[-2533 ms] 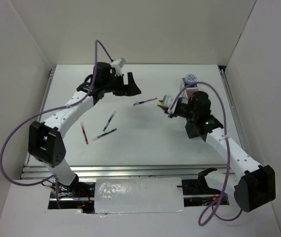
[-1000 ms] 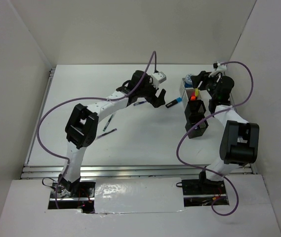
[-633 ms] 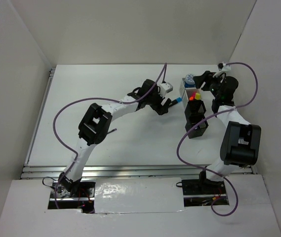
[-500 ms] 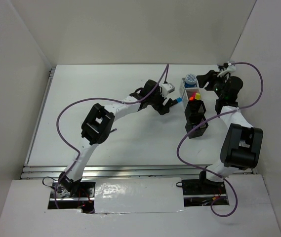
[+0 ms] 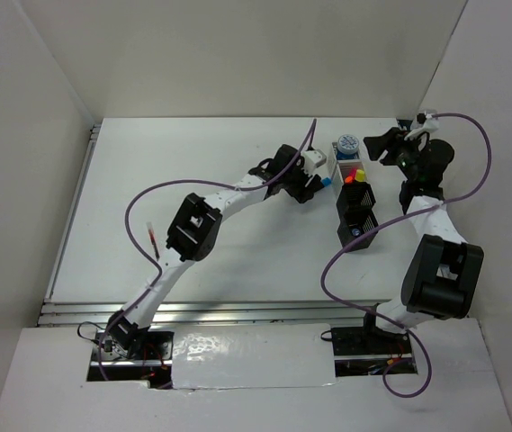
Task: Sort the stationery into containers
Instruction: Pick up the pen from the center of the board.
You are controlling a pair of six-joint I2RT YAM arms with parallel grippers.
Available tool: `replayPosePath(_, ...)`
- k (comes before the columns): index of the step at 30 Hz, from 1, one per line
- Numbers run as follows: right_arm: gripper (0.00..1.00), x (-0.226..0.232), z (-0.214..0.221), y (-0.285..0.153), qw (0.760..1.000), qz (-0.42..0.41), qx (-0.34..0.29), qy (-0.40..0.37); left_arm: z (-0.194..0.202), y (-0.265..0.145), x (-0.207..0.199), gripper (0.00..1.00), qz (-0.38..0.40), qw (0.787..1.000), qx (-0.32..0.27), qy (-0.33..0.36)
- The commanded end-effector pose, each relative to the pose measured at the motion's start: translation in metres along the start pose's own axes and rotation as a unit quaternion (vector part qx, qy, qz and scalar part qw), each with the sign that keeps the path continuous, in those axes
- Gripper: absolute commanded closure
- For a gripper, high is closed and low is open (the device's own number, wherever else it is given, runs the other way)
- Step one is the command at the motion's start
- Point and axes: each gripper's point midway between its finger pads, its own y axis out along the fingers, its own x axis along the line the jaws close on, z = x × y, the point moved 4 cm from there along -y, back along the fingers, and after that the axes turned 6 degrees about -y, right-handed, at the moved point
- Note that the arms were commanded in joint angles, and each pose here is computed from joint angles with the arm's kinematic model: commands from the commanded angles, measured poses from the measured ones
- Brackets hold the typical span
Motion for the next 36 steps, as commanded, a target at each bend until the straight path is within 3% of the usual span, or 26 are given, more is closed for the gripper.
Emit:
replayPosePath(1,0.35,0.004,-0.024,-0.008,1.000,-0.002,-0.023,-0.012,-0.008,0.007,-0.004,0.28,-0.007,1.000,0.001,0.012)
replayPosePath(8,0.35,-0.002,-0.026,-0.010,1.000,0.002,-0.023,-0.006,-0.008,0.012,-0.002,0.31,-0.021,1.000,0.019,0.012)
replayPosePath(20,0.36,-0.006,-0.025,-0.012,1.000,0.005,-0.023,-0.004,0.040,0.002,0.003,0.52,-0.032,0.991,0.128,0.022)
replayPosePath(23,0.37,-0.006,-0.024,-0.011,1.000,0.004,-0.021,-0.006,0.042,0.002,0.003,0.61,-0.029,0.991,0.129,0.022)
replayPosePath(24,0.37,-0.005,-0.024,-0.012,1.000,0.002,-0.020,-0.008,0.040,0.001,0.003,0.75,-0.030,0.991,0.128,0.021)
replayPosePath(27,0.38,-0.004,-0.025,-0.012,1.000,-0.001,-0.018,-0.011,0.040,-0.005,0.002,0.94,-0.028,0.991,0.127,0.024)
replayPosePath(31,0.38,0.001,-0.021,-0.014,1.000,-0.014,-0.007,-0.004,0.041,-0.015,0.001,1.00,-0.039,0.993,0.100,0.040)
replayPosePath(36,0.39,0.018,-0.017,-0.016,0.999,-0.041,0.006,0.004,-0.007,-0.053,-0.005,1.00,-0.049,0.995,0.047,0.067)
